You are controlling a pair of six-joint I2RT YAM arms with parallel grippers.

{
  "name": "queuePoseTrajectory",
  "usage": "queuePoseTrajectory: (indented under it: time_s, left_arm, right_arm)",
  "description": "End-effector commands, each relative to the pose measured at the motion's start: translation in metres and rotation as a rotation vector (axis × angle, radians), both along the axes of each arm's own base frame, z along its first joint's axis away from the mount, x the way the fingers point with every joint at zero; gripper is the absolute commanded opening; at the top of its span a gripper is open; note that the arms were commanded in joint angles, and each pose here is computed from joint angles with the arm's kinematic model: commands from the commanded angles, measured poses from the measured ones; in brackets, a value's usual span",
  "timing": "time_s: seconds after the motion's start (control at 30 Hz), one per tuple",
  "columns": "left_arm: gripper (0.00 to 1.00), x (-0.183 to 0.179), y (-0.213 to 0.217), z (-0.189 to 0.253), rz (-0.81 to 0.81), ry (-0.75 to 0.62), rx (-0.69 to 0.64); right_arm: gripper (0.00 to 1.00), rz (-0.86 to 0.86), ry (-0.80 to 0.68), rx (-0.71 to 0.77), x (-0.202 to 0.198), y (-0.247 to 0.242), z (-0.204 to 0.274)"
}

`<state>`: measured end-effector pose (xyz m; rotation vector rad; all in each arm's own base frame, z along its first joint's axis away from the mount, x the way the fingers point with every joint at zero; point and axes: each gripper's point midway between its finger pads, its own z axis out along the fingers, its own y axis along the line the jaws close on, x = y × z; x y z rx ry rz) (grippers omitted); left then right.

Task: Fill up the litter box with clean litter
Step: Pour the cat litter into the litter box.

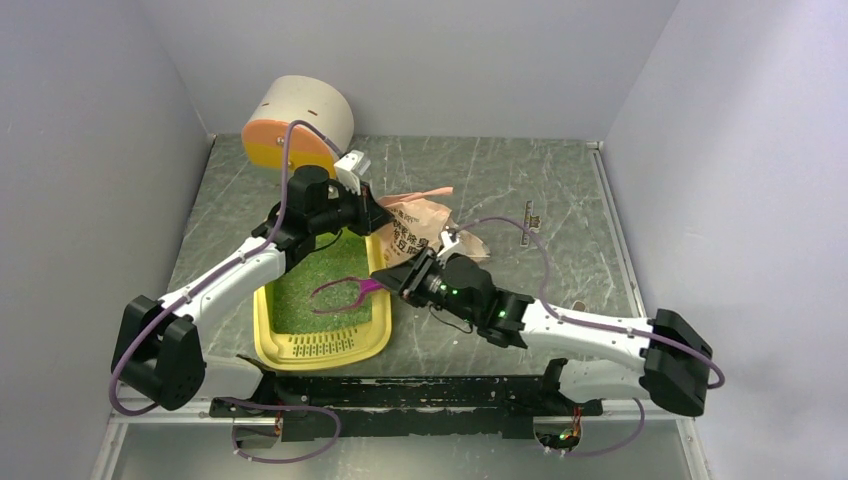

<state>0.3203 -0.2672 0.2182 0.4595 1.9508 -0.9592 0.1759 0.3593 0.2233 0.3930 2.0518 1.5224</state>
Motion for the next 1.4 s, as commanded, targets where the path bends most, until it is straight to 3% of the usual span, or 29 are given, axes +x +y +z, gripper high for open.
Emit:
queuePoseTrajectory:
  time_s: [0.0, 0.53, 0.77, 1.37]
  left_arm:
    - [0.05, 0.007, 0.004, 0.024, 0.02, -0.034, -0.027]
    - [0.05, 0.013, 0.013, 0.016, -0.009, 0.012, -0.021]
    - [0.05, 0.012, 0.013, 0.016, -0.015, 0.016, -0.027]
    - [0.05, 0.009, 0.01, 0.01, -0.034, 0.043, -0.034]
  right_arm:
    - [0.0, -0.124, -0.119, 0.017, 0.021, 0.017, 0.026]
    - [0.0, -0.034, -0.157, -0.068, 0.018, 0.08, 0.005]
    - [0.0, 0.016, -0.145, -0.102, 0.01, 0.084, -0.011]
    - [0.0, -0.159, -0.199, -0.317, 0.016, -0.011, -0.012]
